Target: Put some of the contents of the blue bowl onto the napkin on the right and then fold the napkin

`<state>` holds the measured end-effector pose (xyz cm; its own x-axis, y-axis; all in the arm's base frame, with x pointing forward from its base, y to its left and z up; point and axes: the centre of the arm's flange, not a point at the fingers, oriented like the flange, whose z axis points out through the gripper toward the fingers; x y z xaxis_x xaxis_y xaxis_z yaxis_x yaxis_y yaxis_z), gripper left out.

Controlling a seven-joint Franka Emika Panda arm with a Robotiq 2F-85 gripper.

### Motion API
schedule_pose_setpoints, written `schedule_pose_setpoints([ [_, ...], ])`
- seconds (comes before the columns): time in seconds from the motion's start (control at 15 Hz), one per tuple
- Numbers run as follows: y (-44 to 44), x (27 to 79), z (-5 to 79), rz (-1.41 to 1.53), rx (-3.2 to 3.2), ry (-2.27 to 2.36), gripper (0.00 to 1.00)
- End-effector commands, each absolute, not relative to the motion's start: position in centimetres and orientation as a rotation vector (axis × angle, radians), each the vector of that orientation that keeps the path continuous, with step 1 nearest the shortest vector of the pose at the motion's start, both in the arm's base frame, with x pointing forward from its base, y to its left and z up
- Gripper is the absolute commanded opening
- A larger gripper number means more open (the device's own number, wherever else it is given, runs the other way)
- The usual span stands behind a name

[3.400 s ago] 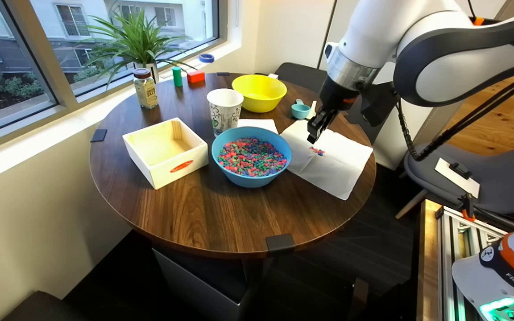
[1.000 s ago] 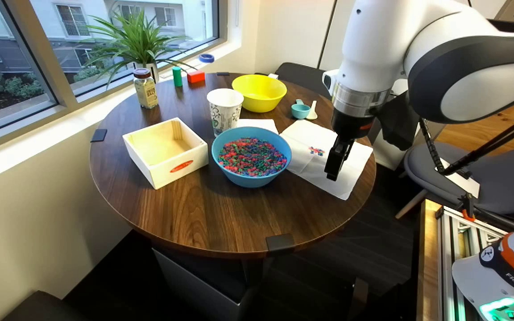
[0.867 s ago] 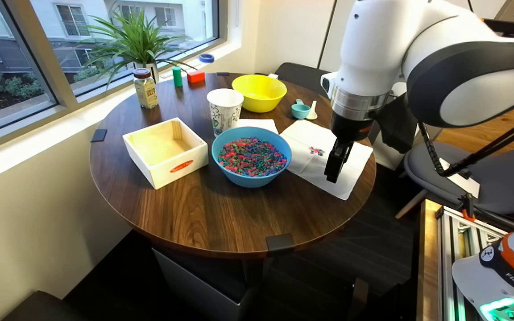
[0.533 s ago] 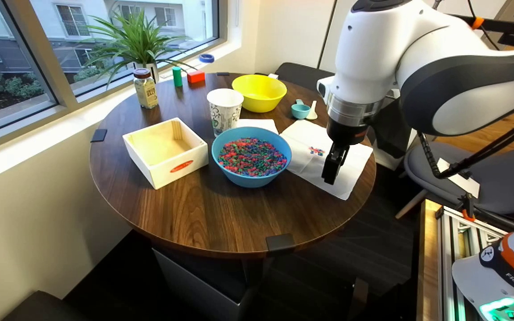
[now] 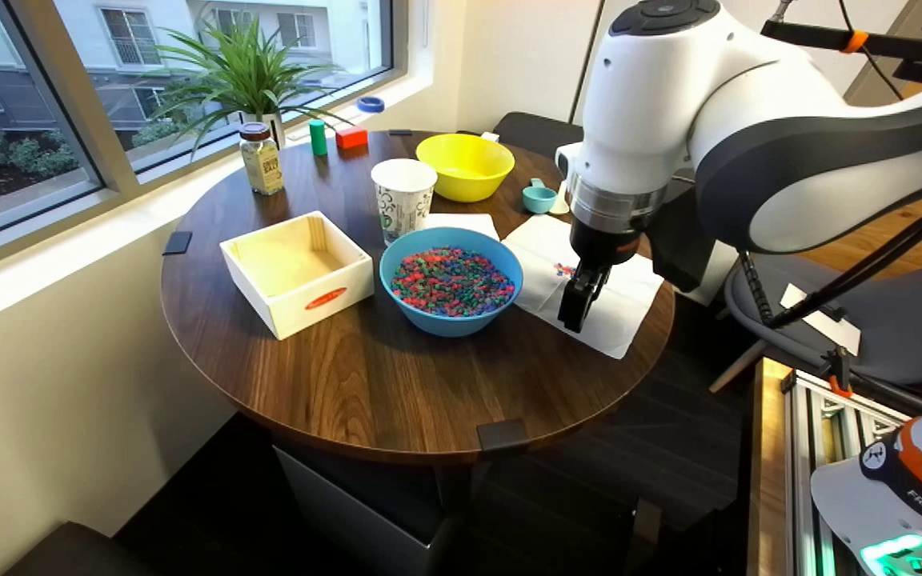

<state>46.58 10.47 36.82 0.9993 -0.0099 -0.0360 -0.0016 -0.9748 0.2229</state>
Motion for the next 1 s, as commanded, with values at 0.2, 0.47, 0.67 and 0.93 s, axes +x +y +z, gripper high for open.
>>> schedule_pose_setpoints([
  [0.2,12.39,48.16,36.08,-0.041,2.922,-0.074,1.00],
  [0.47,12.40,48.31,35.78,-0.053,2.928,-0.090,0.73],
  [0.67,12.42,48.42,35.74,-0.052,2.928,-0.093,0.49],
  [0.93,12.50,48.51,35.84,-0.046,2.926,-0.099,0.19],
])
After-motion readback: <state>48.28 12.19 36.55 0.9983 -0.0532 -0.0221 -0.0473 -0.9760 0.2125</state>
